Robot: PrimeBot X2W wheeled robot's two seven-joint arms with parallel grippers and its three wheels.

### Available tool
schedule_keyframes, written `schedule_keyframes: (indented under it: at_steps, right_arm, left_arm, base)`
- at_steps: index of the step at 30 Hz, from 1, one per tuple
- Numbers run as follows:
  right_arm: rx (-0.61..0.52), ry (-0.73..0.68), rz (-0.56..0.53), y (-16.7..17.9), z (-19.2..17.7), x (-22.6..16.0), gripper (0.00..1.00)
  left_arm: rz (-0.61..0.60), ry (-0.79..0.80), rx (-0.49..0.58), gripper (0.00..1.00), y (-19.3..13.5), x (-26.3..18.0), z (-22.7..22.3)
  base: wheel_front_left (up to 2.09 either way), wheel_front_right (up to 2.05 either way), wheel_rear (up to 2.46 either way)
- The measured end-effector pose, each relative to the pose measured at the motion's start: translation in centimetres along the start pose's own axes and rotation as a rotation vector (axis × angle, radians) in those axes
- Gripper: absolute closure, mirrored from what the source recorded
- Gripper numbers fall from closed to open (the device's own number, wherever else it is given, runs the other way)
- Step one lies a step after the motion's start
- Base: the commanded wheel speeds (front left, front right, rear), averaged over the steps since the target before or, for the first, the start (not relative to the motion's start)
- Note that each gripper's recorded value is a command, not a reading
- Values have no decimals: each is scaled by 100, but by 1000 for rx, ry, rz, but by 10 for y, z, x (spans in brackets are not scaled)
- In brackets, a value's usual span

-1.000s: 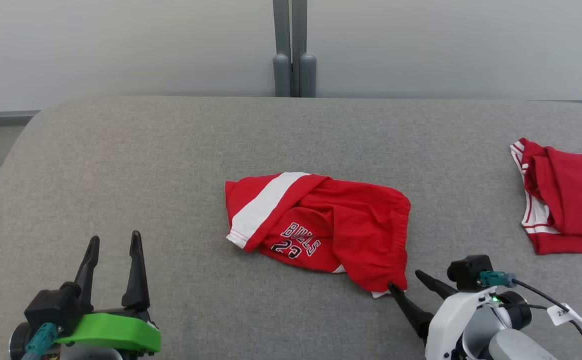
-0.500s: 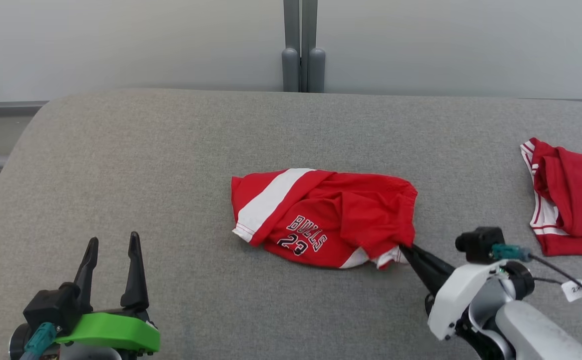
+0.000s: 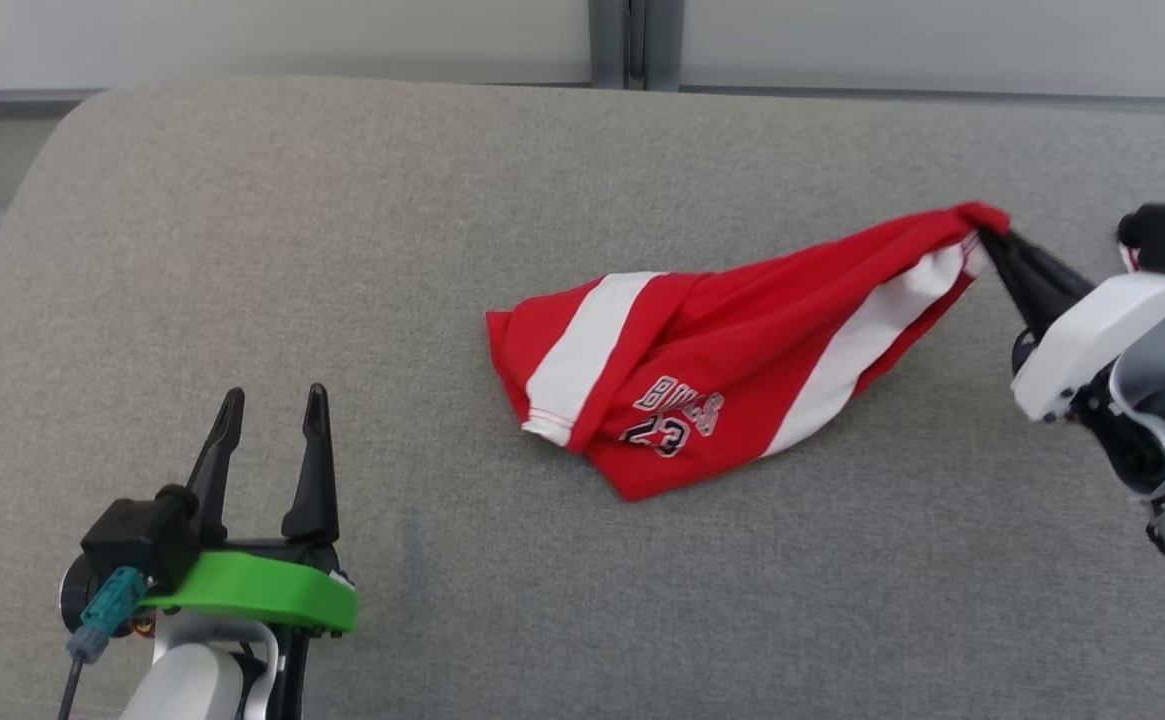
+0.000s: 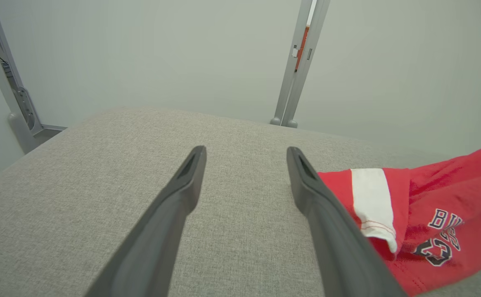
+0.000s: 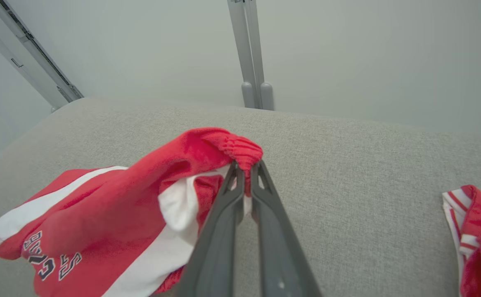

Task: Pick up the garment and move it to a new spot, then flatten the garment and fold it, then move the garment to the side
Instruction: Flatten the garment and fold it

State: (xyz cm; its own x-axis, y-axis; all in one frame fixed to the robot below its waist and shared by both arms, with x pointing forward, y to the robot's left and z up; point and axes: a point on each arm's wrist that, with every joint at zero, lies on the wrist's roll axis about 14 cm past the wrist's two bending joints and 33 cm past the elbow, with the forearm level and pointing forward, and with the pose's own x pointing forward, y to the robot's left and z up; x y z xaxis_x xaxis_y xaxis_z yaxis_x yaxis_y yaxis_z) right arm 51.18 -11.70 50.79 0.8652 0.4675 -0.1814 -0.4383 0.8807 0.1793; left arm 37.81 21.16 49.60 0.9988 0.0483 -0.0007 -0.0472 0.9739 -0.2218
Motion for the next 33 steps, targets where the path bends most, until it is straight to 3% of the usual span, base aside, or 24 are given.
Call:
schedule_keyframes:
  at_steps: [6, 7, 8, 9, 14, 21, 33]
  right_arm:
    - [17, 40, -50, -31, -7, 40, 100]
    - [18, 54, -55, -34, -11, 45, 89]
    - [25, 77, -66, -38, -19, 50, 63]
    - [27, 105, -78, -42, -28, 53, 0]
    - [18, 148, -80, -37, -49, 61, 0]
    - [-14, 46, -24, -10, -38, 48, 0]
    - [-42, -177, -62, -8, 11, -28, 0]
  left_arm:
    - [10, 43, 2, 0, 5, 16, -16]
    - [15, 52, 5, 0, 7, 17, -19]
    - [21, 62, 6, 0, 9, 17, -23]
    - [25, 71, 5, 0, 11, 17, -26]
    - [39, 89, 3, 0, 14, 13, -32]
    - [40, 65, 10, 0, 16, 5, -23]
    - [-84, 29, -12, 0, -27, 0, -12]
  base:
    - [0, 0, 0]
    - [0, 0, 0]
    - [0, 0, 0]
    - [0, 0, 0]
    - [0, 0, 0]
    - [0, 0, 0]
    - [0, 0, 0]
